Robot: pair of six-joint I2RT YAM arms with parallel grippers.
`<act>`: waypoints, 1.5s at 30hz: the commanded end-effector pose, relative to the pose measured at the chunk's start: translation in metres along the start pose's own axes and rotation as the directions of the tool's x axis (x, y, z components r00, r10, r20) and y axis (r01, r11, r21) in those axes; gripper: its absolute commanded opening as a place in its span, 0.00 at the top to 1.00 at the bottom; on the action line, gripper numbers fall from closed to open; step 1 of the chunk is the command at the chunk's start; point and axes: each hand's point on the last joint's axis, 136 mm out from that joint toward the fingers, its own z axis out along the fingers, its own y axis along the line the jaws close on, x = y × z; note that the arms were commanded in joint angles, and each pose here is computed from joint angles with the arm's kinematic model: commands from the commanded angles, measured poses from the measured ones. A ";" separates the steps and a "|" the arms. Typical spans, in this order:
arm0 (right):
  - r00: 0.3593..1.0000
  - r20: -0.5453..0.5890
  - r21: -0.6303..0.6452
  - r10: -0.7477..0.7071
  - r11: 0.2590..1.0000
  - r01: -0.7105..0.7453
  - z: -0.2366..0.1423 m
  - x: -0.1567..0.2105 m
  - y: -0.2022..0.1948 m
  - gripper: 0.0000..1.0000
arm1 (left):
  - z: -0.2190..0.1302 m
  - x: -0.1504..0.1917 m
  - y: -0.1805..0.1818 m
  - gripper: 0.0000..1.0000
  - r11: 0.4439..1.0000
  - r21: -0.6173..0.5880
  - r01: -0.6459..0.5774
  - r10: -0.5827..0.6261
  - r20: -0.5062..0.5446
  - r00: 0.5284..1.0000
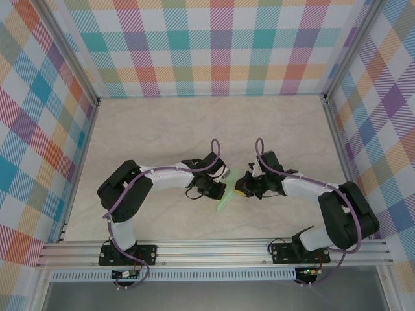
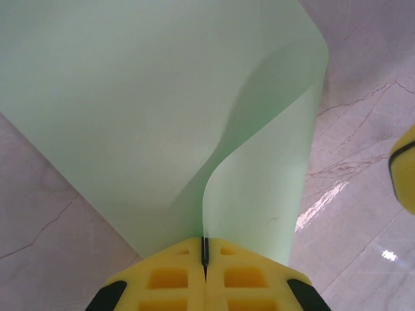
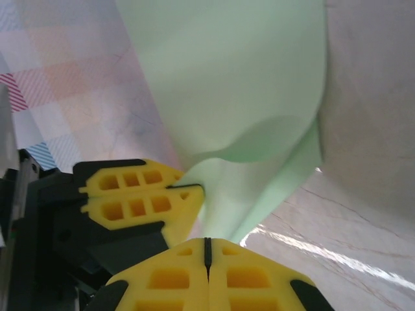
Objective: Fold a paper plane with a square sheet of paper (pick it up from the middle)
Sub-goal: Third fold the triangle at the center of the table.
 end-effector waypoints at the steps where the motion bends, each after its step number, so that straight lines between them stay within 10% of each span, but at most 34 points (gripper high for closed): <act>1: 1.000 -0.010 -0.051 0.017 0.999 -0.017 0.008 -0.004 0.011 0.95 | 0.002 -0.007 -0.003 0.99 1.000 0.023 -0.013 0.013 0.004 1.000; 45: 0.999 -0.038 0.027 -0.006 1.000 0.007 0.020 -0.007 0.004 0.90 | 0.004 0.000 0.009 0.98 1.000 -0.024 -0.002 0.002 -0.016 1.000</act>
